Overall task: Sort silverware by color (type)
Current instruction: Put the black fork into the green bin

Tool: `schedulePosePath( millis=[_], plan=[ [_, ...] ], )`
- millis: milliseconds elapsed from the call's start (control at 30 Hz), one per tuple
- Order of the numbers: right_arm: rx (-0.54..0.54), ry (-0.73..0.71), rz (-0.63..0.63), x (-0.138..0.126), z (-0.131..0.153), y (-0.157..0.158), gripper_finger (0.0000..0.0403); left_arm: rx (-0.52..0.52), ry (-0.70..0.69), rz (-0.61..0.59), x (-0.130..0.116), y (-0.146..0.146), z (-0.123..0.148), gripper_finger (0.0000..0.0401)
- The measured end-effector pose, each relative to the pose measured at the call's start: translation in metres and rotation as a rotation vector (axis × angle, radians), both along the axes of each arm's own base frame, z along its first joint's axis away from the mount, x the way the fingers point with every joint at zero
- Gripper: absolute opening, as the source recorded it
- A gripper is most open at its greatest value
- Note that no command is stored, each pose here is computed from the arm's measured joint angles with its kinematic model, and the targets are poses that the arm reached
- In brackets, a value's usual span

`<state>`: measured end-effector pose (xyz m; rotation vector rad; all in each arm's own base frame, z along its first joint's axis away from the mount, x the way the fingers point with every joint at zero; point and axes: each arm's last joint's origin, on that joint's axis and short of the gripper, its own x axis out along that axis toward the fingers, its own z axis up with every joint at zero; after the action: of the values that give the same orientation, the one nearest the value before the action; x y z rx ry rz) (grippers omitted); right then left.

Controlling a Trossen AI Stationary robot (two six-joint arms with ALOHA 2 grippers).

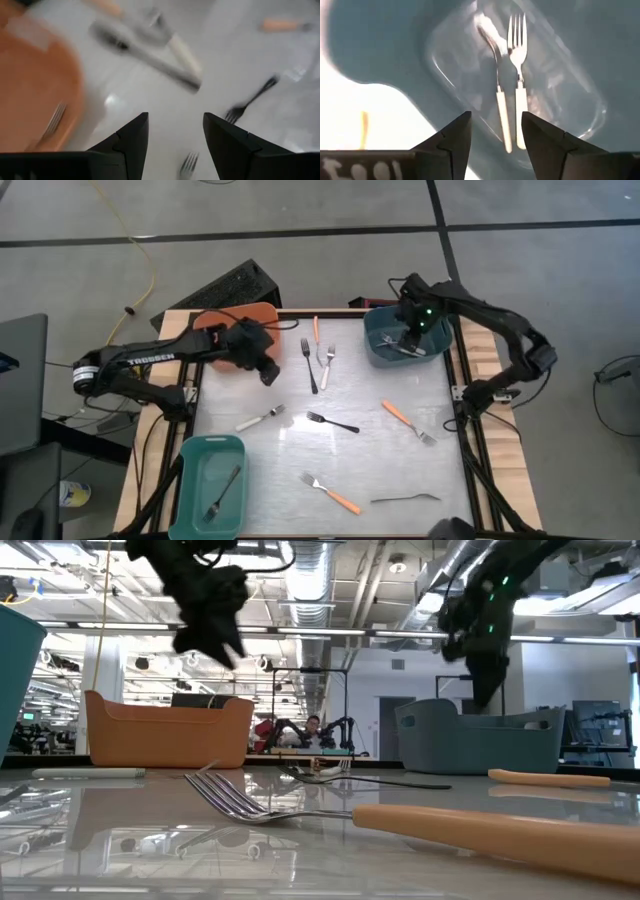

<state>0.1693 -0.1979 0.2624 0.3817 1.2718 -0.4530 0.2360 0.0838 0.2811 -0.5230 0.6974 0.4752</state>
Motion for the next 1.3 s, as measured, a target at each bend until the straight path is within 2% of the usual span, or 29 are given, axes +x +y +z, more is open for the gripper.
schedulePosePath(
  millis=[167,267,367,533,700,833,967,1133,1300],
  plan=[
    [-0.082,-0.114,-0.03,-0.006,0.034,0.031,0.0188,0.092,-0.11,-0.165,0.032,0.003,-0.008,0.0174],
    [-0.107,-0.179,-0.054,-0.01,0.049,0.048,0.0187,0.042,-0.161,-0.095,0.05,0.01,-0.02,0.0174],
    [-0.113,-0.239,-0.075,-0.013,0.061,0.065,0.0187,-0.062,-0.176,0.003,0.062,0.019,-0.035,0.0174],
    [-0.11,-0.314,-0.063,-0.015,0.074,0.09,0.0187,-0.174,-0.139,0.037,0.084,0.026,-0.051,0.0174],
    [-0.108,-0.359,0.008,-0.013,0.08,0.109,0.0187,-0.207,-0.111,-0.056,0.107,0.022,-0.053,0.0174],
    [-0.109,-0.422,0.053,-0.004,0.081,0.119,0.0187,-0.164,-0.071,-0.222,0.119,0.012,-0.048,0.0174],
    [-0.09,-0.481,0.122,0.013,0.075,0.127,0.0187,-0.115,0.017,-0.35,0.12,-0.002,-0.043,0.0174],
    [0.01,-0.491,0.256,0.043,0.059,0.14,0.0187,-0.121,0.207,-0.299,0.106,-0.013,-0.033,0.0174],
    [0.085,-0.449,0.337,0.078,0.034,0.165,0.0187,-0.016,0.369,-0.359,0.083,-0.033,-0.02,0.0174]
  ],
)
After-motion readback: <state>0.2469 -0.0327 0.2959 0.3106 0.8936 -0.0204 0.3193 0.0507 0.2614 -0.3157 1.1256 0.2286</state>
